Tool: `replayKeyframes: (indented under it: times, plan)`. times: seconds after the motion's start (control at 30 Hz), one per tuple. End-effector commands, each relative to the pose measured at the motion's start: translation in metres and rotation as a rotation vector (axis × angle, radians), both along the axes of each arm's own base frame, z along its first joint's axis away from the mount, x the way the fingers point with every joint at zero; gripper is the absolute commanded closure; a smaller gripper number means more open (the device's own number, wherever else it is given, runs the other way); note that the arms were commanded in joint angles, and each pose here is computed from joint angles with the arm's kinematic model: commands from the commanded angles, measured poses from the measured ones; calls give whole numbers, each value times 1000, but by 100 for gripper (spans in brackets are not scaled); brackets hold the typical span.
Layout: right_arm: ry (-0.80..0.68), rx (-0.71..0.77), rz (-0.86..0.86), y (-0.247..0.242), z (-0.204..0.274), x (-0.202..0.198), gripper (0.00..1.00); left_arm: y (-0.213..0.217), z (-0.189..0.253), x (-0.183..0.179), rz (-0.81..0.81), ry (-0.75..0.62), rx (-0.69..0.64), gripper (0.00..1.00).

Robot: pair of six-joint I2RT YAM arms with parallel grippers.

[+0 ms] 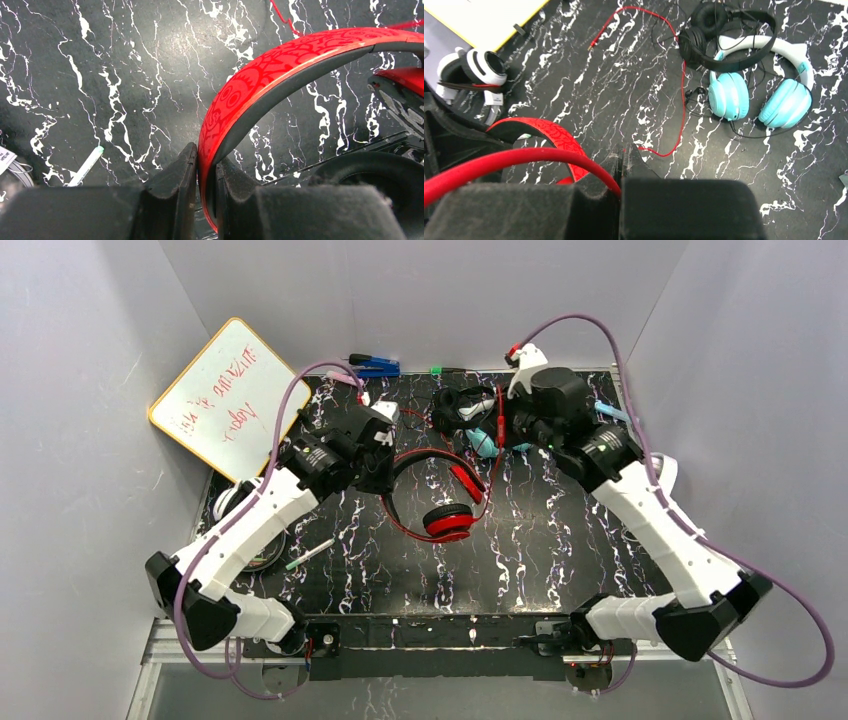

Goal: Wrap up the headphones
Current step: Wrap the headphones cable around the headphones.

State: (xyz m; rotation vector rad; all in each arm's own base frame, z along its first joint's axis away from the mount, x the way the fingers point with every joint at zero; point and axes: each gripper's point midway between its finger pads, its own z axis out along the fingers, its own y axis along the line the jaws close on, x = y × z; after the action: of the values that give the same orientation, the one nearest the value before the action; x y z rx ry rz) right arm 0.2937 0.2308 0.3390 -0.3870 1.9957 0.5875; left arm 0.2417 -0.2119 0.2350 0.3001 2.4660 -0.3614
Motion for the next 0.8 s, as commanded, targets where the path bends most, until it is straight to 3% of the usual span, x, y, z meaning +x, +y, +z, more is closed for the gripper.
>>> replayKeyframes:
  times: [0.0, 0.27, 0.47, 0.77]
  plan:
    - [-35, -2, -59, 9, 14, 11, 99, -14, 23, 3, -25, -72, -21, 100]
    - [-100, -155, -195, 40, 2, 17, 99, -36, 22, 17, -6, -117, 44, 100]
    - [-85, -256, -416, 16, -15, 30, 99, -49, 30, 22, 1, -165, 35, 100]
    - [-65, -276, -456, 23, -30, 27, 99, -55, 29, 31, 99, -147, 6, 100]
